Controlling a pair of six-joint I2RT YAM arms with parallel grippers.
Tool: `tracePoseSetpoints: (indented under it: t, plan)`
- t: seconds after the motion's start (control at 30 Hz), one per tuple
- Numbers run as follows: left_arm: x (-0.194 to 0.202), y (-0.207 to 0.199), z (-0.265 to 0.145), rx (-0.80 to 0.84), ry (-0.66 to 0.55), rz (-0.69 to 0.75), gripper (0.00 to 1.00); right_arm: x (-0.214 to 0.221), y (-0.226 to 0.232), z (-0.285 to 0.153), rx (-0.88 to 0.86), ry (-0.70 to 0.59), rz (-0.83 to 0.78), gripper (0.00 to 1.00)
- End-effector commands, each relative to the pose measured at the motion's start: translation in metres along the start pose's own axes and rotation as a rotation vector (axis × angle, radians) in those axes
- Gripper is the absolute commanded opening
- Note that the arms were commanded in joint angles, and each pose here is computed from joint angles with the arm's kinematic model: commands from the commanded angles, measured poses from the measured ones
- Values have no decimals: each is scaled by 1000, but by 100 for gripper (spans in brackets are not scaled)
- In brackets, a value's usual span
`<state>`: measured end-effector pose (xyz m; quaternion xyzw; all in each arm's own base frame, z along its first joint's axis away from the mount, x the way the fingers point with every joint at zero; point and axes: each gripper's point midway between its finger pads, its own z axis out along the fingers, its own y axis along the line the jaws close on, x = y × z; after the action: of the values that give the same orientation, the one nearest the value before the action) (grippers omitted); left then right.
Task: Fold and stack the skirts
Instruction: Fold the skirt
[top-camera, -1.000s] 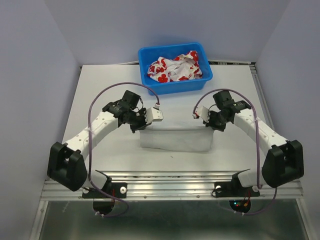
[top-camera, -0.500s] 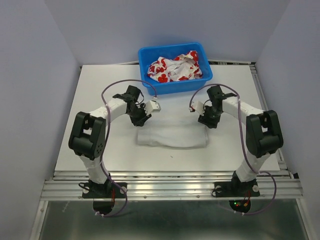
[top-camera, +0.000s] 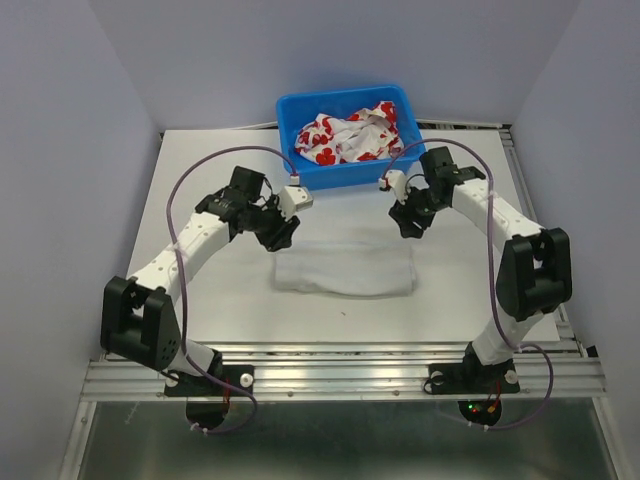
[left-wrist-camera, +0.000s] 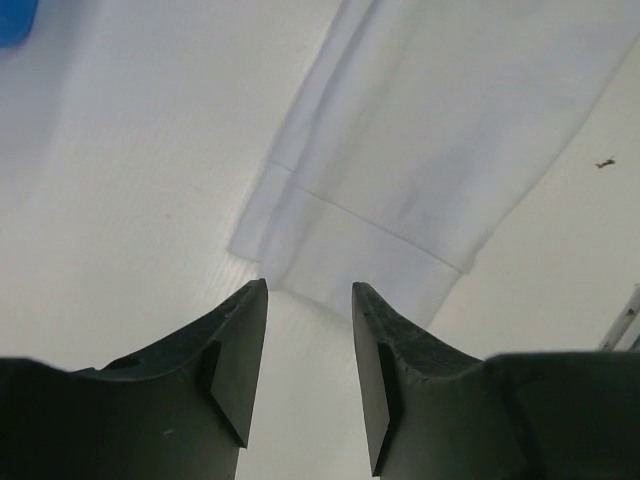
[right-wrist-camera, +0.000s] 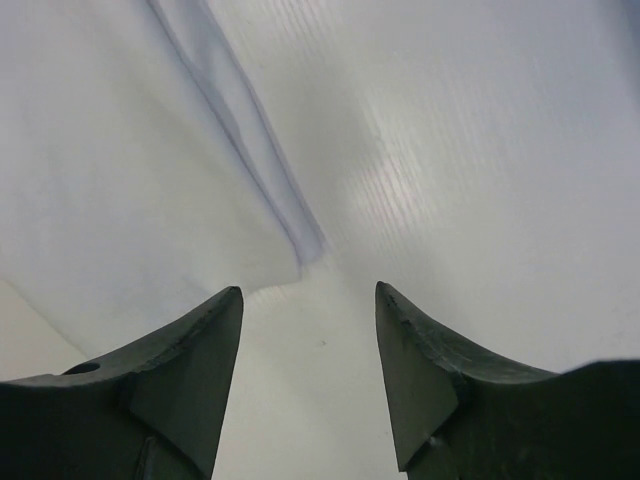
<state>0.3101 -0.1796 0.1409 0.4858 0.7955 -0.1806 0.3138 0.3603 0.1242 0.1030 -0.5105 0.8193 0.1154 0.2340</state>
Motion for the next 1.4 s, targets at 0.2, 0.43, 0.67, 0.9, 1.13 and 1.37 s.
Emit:
tracePoseSetpoints:
  t: [0.2, 0.43, 0.67, 0.9, 1.13, 1.37]
  plan:
    - [61, -64, 48, 182, 186, -169, 48, 32, 85, 24, -350, 58, 171, 57]
    - [94, 3, 89, 10, 380, -140, 45, 88, 127, 51, -408, 230, 175, 56]
    - [24, 86, 126, -119, 293, -2, 46, 72, 198, 52, -527, 233, 110, 56]
    - [-58, 93, 95, -106, 91, 39, 51, -11, 223, 20, -573, 9, 87, 63]
    - [-64, 39, 48, -39, -37, -92, 51, -32, 152, -2, -413, -111, 153, 63]
    - [-17, 8, 85, 78, 23, -251, 49, -4, 155, 36, -493, -25, 243, 52]
